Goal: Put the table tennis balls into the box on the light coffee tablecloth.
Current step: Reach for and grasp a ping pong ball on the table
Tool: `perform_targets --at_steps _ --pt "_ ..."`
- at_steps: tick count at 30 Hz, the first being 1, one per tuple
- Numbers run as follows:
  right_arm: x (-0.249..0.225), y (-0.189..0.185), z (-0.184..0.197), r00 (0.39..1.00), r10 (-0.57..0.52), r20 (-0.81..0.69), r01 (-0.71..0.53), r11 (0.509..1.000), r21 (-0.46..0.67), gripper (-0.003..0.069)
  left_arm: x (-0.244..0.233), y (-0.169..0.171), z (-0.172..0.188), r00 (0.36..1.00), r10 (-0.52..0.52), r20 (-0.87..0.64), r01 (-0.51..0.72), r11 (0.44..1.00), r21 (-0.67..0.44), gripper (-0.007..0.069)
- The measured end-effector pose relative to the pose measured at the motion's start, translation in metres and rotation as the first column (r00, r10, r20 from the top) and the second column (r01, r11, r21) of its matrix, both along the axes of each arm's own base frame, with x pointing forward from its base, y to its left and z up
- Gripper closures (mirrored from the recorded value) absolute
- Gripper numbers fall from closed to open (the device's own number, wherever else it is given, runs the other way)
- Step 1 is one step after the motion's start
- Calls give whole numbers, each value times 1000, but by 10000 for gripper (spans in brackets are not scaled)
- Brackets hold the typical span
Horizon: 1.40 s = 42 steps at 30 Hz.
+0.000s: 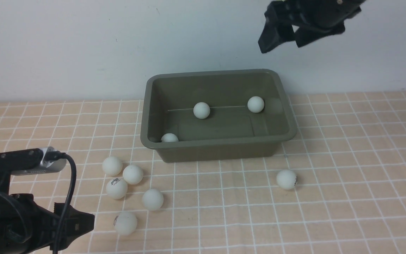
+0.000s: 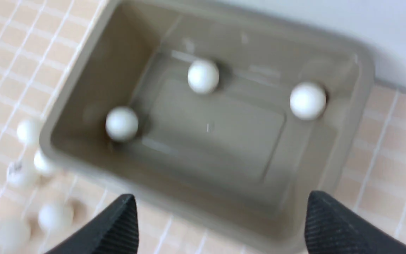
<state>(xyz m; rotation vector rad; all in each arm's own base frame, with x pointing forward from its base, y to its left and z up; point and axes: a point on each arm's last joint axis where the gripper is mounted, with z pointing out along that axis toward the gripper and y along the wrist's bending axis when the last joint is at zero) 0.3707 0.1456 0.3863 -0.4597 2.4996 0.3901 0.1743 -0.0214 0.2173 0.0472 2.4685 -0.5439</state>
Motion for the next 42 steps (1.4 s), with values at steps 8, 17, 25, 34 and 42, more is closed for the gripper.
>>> perform_targets --at_steps 8,17,25,34,42 --pt "-44 -16 -69 972 55 -230 -85 989 -121 87 0 0 0 1000 -1 -1 1 1000 -1 219" --pt "-39 -20 -138 971 28 -238 -72 981 -179 112 0 0 0 1000 -2 -2 2 1000 -1 219" --pt "-21 -15 -178 965 17 -262 -70 979 -193 137 0 0 0 1000 -2 -2 2 1000 -1 219" --pt "-12 -12 -200 967 27 -253 -80 976 -202 137 0 0 0 1000 -2 -2 2 1000 -2 219" --pt "-12 -1 -201 972 62 -225 -109 973 -202 137 0 0 0 1000 -2 -2 2 1000 -2 219"
